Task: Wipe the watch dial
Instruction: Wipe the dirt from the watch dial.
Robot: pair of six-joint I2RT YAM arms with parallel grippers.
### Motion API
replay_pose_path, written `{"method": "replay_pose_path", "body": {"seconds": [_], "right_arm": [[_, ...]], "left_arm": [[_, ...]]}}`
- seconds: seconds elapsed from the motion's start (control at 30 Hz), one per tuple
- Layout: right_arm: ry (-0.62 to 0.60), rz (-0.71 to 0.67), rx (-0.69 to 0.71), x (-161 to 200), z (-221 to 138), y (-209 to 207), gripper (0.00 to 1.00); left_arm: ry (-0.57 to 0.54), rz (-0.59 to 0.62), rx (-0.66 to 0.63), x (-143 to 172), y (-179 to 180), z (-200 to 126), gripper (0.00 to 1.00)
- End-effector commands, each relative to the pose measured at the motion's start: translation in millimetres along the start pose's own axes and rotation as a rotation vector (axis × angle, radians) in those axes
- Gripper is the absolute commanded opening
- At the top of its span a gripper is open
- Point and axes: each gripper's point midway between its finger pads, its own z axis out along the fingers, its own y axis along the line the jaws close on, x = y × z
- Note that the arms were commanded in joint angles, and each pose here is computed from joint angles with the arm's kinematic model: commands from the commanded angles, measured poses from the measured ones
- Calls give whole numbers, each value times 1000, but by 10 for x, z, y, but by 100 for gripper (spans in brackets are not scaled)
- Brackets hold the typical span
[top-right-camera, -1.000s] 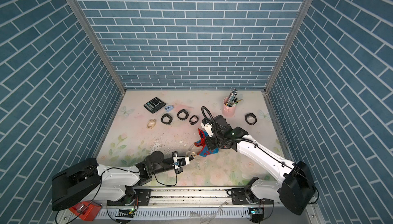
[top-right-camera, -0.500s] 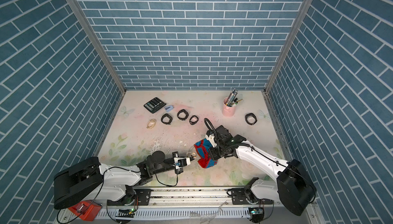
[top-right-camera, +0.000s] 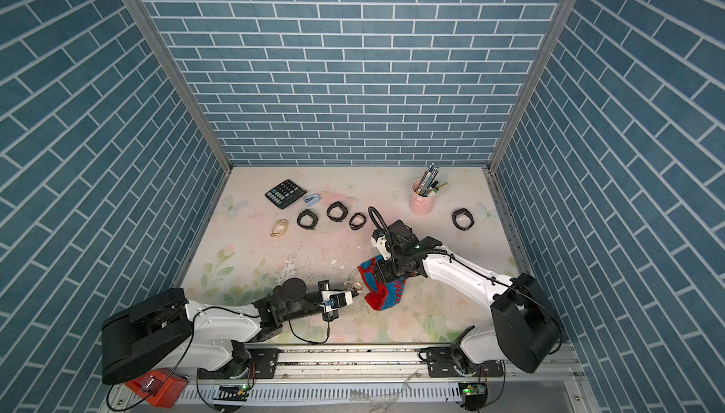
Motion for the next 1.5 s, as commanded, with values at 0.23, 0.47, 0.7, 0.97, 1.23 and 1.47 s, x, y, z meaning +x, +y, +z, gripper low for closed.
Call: {"method": "replay_pose_path", "body": {"seconds": [0.23,0.47,0.7,0.97,1.23,1.47], "right_arm": [[-13,-9,55,36,67,-114,2],[-111,-31,17,-88,-223,18,0],[-241,-135,-188,-188,-594,457,0],[-227,-253,-494,8,-785,960,0],[-153,-289,-625,152,-799,1207,0],[-74,-254,-582,272,-611,1128,0]], "left_arm": [[-26,5,2,-55,12,71,0],[-39,14,26,-89,-16,136,0],[-88,98,61,-166,-117,180,0],[-153,236,42,-210,-151,109,0],[-159,302,7,-228,-111,59,0],[-179,327,-24,-312,-64,-6,0]]}}
